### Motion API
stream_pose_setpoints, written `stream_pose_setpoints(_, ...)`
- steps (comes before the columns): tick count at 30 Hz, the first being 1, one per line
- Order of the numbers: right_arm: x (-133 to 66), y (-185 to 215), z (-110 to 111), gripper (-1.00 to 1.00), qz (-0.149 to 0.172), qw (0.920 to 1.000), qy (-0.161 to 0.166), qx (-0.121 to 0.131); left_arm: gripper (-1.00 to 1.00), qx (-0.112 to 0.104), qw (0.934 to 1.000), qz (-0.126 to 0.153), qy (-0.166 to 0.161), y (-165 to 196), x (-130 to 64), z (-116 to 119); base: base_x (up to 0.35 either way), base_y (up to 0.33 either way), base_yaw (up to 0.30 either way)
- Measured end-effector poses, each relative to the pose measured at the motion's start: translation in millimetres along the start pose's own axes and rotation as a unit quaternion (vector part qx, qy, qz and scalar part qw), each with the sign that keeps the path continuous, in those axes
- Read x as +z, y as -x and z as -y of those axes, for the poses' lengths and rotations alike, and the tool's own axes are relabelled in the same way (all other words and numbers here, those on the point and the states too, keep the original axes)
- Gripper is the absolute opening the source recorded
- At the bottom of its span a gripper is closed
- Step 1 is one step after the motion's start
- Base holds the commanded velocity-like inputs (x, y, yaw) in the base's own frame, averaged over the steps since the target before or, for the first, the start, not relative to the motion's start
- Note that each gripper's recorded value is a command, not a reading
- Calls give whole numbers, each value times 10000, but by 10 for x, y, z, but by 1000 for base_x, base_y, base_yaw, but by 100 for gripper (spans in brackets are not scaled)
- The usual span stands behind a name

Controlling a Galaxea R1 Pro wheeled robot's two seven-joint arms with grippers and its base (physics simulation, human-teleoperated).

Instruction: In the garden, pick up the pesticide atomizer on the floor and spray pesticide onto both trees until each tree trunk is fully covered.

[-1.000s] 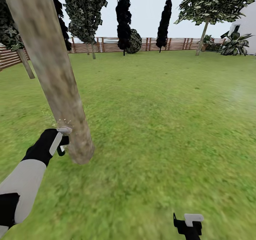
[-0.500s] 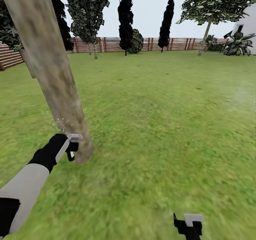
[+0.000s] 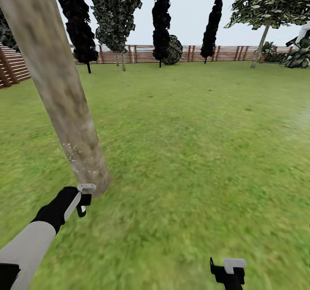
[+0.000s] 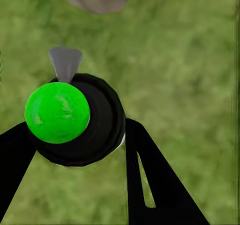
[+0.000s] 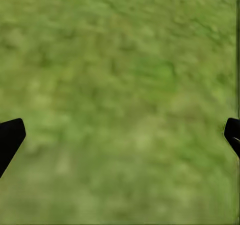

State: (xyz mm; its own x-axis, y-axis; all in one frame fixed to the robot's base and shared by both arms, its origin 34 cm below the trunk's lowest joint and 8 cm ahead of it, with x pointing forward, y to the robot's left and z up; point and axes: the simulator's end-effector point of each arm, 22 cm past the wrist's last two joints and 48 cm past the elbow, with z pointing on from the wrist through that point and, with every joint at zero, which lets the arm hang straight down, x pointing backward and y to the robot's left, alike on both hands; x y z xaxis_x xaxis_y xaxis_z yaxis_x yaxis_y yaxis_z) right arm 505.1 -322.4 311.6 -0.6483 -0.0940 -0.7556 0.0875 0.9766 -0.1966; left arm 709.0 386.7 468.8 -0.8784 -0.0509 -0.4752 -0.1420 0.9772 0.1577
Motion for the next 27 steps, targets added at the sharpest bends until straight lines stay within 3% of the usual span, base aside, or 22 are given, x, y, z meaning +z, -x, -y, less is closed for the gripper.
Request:
stream_pose_setpoints(6,-1,0,-9,100,0,10000,5,3,-100,-60,10000,44,-43,27,-11,40,209,-211,18)
stream_pose_setpoints(21,-1,2,-17,100,-1,10000,10,6,-100,-66,9999,40,-92,23,-12,105,103,-265,265)
stream_pose_setpoints(27,-1,-1,-9,100,-2,10000,4,7,-100,-68,9999,41,-93,24,-12,105,91,-271,54)
